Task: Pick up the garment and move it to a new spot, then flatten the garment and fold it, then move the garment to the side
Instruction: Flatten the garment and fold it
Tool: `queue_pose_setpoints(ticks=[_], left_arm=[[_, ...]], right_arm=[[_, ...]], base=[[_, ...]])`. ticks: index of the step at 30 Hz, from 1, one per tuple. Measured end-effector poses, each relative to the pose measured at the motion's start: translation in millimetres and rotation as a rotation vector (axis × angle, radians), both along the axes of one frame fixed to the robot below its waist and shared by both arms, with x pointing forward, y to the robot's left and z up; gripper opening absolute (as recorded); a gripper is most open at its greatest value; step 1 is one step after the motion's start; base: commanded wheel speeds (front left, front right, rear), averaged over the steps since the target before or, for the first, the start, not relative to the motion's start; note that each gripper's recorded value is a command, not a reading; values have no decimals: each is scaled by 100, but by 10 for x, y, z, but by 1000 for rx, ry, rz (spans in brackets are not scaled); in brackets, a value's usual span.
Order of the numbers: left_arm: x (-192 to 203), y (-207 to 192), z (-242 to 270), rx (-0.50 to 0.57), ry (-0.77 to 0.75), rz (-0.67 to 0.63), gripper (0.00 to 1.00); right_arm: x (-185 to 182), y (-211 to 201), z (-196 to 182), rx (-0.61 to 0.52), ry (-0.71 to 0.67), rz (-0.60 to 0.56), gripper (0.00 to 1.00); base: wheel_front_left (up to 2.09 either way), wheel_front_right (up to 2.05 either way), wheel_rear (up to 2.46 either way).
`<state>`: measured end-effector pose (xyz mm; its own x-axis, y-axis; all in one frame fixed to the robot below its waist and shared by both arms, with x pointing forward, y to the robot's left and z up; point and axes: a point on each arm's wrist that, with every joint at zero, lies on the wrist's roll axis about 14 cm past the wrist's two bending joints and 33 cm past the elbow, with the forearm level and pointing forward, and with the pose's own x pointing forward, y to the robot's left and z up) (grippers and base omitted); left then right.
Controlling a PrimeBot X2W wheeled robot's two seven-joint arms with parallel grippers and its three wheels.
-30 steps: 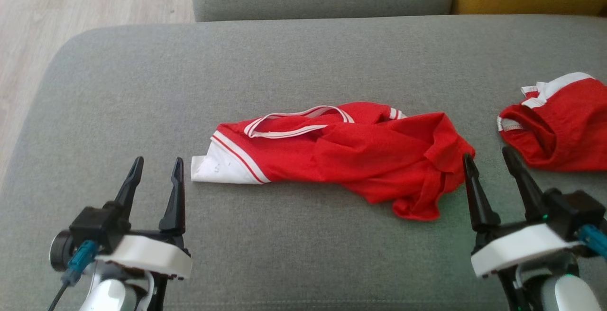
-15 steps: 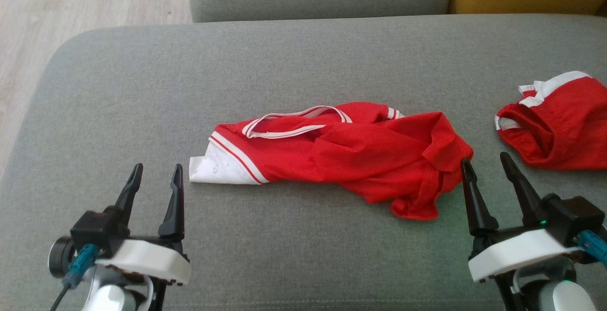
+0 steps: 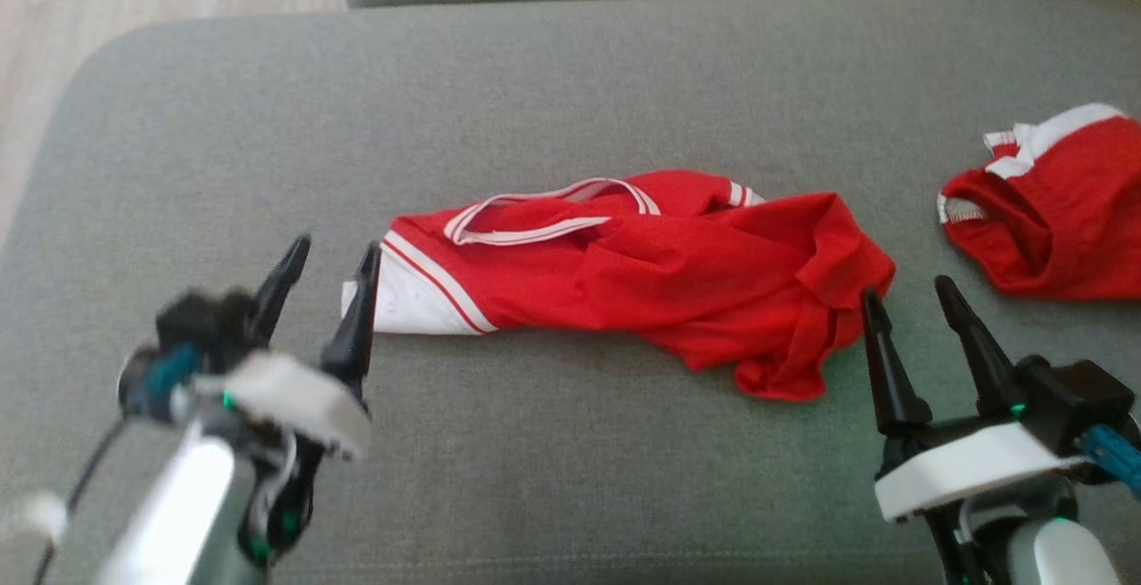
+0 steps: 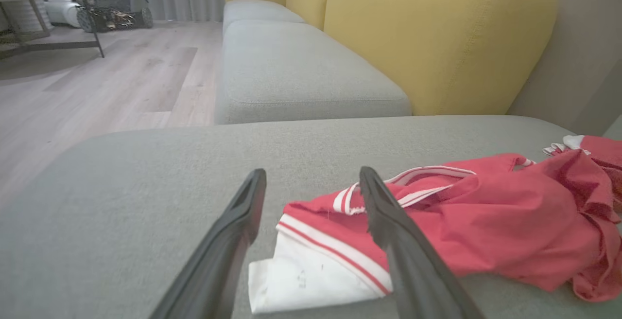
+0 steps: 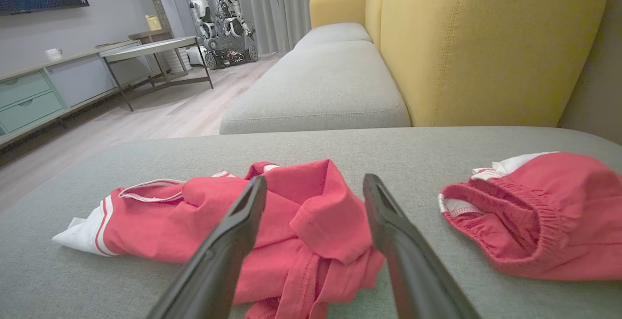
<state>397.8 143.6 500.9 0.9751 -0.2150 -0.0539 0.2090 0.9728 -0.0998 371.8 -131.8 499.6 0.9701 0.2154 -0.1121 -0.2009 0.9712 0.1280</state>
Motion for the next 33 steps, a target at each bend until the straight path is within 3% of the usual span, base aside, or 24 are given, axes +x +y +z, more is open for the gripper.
queue_pose_setpoints(ticks=[5,11,24,25,27,33], left_arm=[[273,-127,-279,-14,152,-75,100],[260,-151,-953,-23,404,-111,100],[395,-131,-1361,-8,525,-124,100],[408,-141,-1356,-12,525,-126,93],[423,-180,-1333,-23,514,-135,0],[473,-287,-1137,-42,411,-164,0]], right_arm=[[93,7,-2,4,-2,0,100],[124,-84,-109,11,24,-30,100],[194,-191,-198,35,38,-67,100],[191,-191,-206,35,41,-68,100],[187,-195,-209,38,42,-69,100],[183,-193,-189,52,37,-70,100]], base=[[0,0,0],[0,0,0],[0,0,0],[0,0,0],[0,0,0],[0,0,0]])
